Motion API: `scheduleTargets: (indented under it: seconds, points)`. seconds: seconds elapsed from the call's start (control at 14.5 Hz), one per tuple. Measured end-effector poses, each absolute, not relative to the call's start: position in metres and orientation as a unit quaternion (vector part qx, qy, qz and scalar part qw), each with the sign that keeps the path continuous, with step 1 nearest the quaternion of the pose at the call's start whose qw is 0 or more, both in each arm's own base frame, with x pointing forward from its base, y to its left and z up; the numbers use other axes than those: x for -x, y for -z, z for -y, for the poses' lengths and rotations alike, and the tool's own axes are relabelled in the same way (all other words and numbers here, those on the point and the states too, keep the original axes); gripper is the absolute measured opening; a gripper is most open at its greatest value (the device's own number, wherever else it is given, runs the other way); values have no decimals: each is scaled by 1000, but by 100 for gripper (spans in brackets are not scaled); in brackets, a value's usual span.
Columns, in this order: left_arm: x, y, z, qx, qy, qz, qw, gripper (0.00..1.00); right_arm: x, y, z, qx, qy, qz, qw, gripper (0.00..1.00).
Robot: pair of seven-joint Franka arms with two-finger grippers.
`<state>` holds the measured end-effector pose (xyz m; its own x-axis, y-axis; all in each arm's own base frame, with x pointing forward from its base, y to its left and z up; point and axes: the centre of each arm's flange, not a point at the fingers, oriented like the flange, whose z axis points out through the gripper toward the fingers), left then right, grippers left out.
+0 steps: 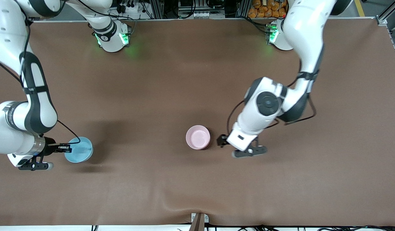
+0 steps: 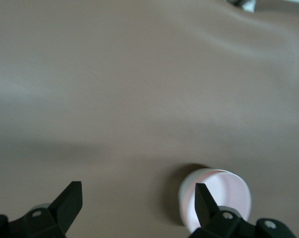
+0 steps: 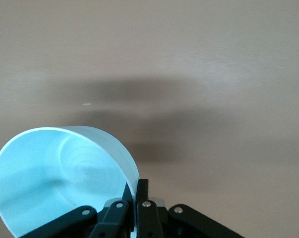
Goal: Stack pink and blue bowls on white bowl
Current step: 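Release the pink bowl with the left gripper while the right gripper grasps the blue bowl, then carry the blue bowl onto the pink bowl with the right gripper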
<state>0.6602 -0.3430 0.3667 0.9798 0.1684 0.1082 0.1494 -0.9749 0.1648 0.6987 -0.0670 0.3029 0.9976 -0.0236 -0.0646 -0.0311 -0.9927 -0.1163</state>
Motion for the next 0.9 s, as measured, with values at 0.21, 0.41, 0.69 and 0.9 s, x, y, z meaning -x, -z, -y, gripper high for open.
scheduleTargets:
  seconds: [0.21, 0.41, 0.69, 0.9]
  points:
    - [-673, -396, 291, -995, -55, -63, 55, 100, -696, -337, -6, 994, -45, -56, 81, 3]
    - [-688, -416, 230, -997, -51, -28, 43, 100, -690, -352, -81, 990, -52, -82, 102, 3]
    - [-693, -449, 149, -999, -32, -2, 42, 100, -678, -357, -165, 986, -52, -112, 114, 3]
    - [-677, -492, 116, -999, -15, 11, 36, 100, -662, -351, -235, 982, -49, -141, 118, 3]
